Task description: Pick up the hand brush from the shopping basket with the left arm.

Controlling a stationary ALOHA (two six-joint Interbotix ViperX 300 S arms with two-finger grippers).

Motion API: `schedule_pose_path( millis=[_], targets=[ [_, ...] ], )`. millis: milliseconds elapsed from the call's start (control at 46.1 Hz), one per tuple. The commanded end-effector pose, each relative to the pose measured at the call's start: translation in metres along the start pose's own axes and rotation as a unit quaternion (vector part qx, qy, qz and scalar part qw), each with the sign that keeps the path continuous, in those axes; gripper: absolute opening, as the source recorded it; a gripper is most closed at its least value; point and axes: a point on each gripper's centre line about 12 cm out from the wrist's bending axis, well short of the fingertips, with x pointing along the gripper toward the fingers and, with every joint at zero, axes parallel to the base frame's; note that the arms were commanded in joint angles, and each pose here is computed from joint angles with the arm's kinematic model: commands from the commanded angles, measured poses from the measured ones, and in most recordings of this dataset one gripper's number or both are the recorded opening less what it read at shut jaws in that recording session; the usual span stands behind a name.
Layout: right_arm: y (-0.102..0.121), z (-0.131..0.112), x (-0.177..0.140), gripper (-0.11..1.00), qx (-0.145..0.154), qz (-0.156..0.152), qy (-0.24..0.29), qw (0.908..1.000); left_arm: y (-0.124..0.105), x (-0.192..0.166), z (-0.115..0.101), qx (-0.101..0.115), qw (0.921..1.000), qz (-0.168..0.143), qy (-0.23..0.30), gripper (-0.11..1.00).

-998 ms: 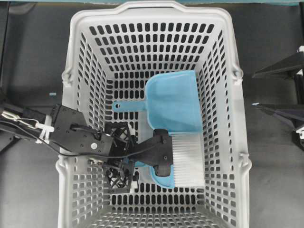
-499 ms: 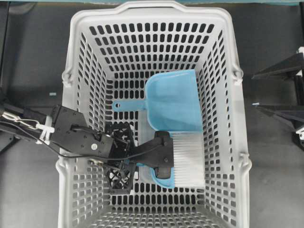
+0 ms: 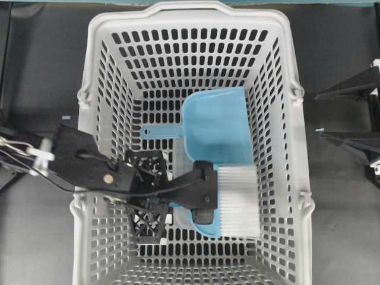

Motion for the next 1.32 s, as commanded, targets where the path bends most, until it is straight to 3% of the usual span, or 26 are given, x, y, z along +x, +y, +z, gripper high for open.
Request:
schedule_pose_path(
  millis=[0, 239, 391, 1302],
  targets=[
    [0.001, 0.002, 0.001, 0.75, 0.002, 0.001, -0.003, 1.0, -0.004, -0.046, 0.018, 0.004, 0.9993, -0.007, -0.038, 0.24],
    [0.001, 0.002, 0.001, 0.74, 0.002, 0.001, -0.003, 1.0, -0.001, -0.146, 0.042, -0.008, 0.9964, -0.013, -0.083, 0.24],
    [0.001, 0.002, 0.001, 0.74, 0.003, 0.001, -0.004, 1.0, 0.0, -0.185, 0.048, -0.01, 0.995, -0.016, -0.098, 0.24],
    [0.001, 0.002, 0.001, 0.74, 0.003, 0.001, -0.003, 1.0, -0.002, -0.174, 0.051, 0.003, 0.9968, -0.011, -0.079, 0.24]
  ],
)
